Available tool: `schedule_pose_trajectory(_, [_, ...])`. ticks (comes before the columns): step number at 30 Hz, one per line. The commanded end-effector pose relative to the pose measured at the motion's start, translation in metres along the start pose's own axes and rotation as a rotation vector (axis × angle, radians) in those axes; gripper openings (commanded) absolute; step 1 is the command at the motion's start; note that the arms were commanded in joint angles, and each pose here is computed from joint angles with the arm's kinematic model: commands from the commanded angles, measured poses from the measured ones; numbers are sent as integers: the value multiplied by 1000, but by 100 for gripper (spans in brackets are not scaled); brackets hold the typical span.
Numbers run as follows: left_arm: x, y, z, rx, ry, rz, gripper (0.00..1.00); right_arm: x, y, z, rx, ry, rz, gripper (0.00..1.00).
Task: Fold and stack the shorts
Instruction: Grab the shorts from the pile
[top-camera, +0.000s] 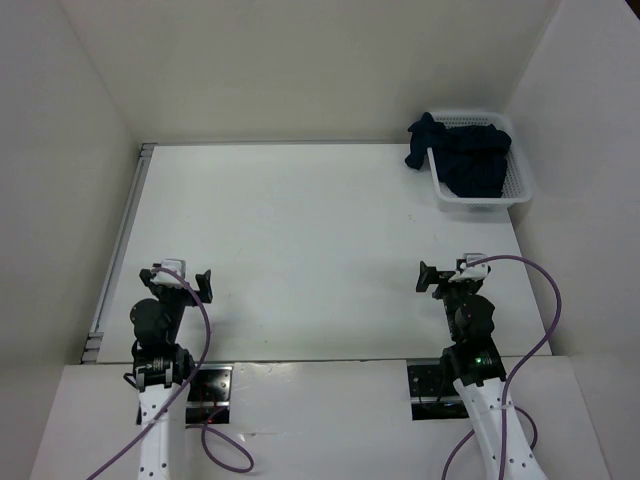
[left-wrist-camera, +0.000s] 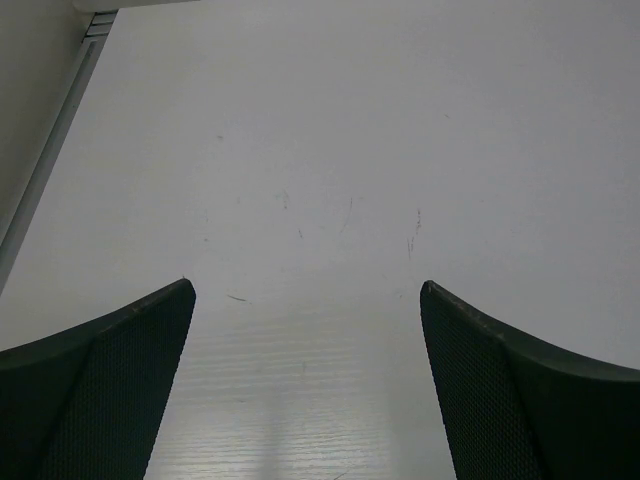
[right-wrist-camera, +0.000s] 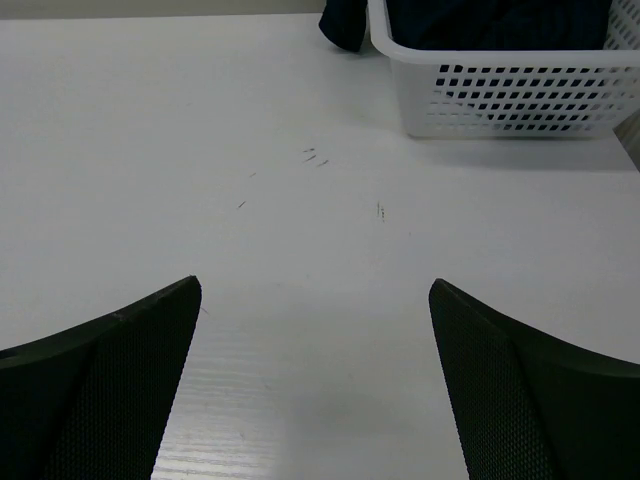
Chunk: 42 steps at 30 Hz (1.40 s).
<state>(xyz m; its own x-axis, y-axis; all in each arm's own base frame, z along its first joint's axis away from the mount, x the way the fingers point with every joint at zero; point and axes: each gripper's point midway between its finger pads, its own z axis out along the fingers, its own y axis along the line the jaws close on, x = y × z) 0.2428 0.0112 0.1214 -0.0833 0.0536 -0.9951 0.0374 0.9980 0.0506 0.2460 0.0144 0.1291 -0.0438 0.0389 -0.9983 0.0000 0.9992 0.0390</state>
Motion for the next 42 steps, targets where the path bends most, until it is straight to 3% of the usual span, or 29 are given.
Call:
schedule_pose_trajectory(1, [1, 0, 2, 0, -27, 10, 100, -1, 1, 3, -3, -42, 7, 99])
schedule_pose_trajectory(6, [1, 0, 2, 0, -27, 10, 100, -1, 1, 3, -3, -42, 7, 99])
schedule_pose_trajectory(9, [-11, -27, -2, 153, -47, 16, 100, -1, 3, 3, -14, -42, -4, 99])
schedule_pose_trajectory(10, [-15, -54, -8, 314, -67, 22, 100, -16, 14, 1, -81, -70, -24, 99])
schedule_pose_trajectory(11, [-28, -61, -11, 355, -105, 38, 100, -24, 23, -1, -170, -103, -229, 99])
schedule_pose_trajectory(13, [-48, -69, -16, 404, -170, 70, 100, -45, 37, -3, -253, -195, -302, 99])
schedule_pose_trajectory(14, [-38, -88, -27, 527, -123, 50, 100, -57, 44, -4, -288, -269, -398, 99])
schedule_pose_trajectory(15, [-23, -98, -35, 581, -47, 6, 100, -66, 52, -7, -347, -360, -677, 100])
schedule_pose_trajectory(16, [-4, -102, -41, 600, 42, -46, 100, -46, 64, -9, -468, -387, -1084, 100])
schedule_pose_trajectory(17, [5, -88, -32, 507, 60, -47, 100, -22, 62, -6, -508, -397, -1471, 100])
schedule_pose_trajectory(18, [-6, -78, -22, 447, 0, -12, 100, -18, 61, -5, -500, -434, -1712, 98])
schedule_pose_trajectory(20, [-53, -51, -7, 298, -199, 75, 100, -59, 64, -8, -405, -524, -1526, 100])
schedule_pose_trajectory(21, [-74, -47, -9, 273, -253, 95, 100, -77, 58, -8, -328, -544, -1330, 100])
schedule_pose_trajectory(22, [-89, -47, -13, 271, -278, 104, 100, -136, 58, -25, -194, -737, -1265, 100])
schedule_pose_trajectory(24, [-125, -59, -26, 338, -291, 116, 100, -167, 68, -30, -261, -747, -1216, 100])
schedule_pose_trajectory(26, [-124, -67, -18, 408, -177, 71, 100, -181, 73, -16, -323, -674, -1160, 100])
schedule_pose_trajectory(27, [-131, -68, -11, 424, -149, 59, 100, -223, 64, -10, -258, -656, -1100, 99])
schedule_pose_trajectory(28, [-138, -65, -1, 414, -116, 44, 100, -198, 65, 40, -322, -448, -974, 99])
schedule_pose_trajectory(29, [-139, -60, 25, 413, 12, -6, 100, -197, 61, 65, -311, -332, -888, 99])
schedule_pose_trajectory(30, [-134, -64, 39, 425, 102, -34, 100, -255, 56, 84, -234, -336, -790, 99])
schedule_pose_trajectory(31, [-117, -66, 47, 433, 232, -72, 100, -247, 38, 114, -133, -206, -637, 99])
schedule_pose_trajectory(32, [-110, -66, 73, 429, 328, -92, 100, -211, 33, 156, -122, -63, -597, 99])
schedule_pose_trajectory(33, [-104, -67, 84, 414, 375, -92, 100, -238, 20, 171, -76, -78, -558, 99])
schedule_pose_trajectory(34, [-75, -71, 98, 386, 499, -86, 100, -234, 14, 186, -67, -29, -522, 99])
schedule_pose_trajectory(35, [-69, -74, 105, 370, 546, -71, 100, -173, 8, 215, -82, 190, -425, 99])
schedule_pose_trajectory(36, [-64, -77, 111, 359, 588, -54, 100, -210, 1, 236, -45, 167, -350, 99])
schedule_pose_trajectory(39, [-53, -99, 133, 374, 722, -9, 100, -163, -52, 298, 118, 395, -71, 89])
schedule_pose_trajectory(42, [-57, -121, 151, 415, 737, 18, 100, -140, -90, 326, 248, 390, 11, 87])
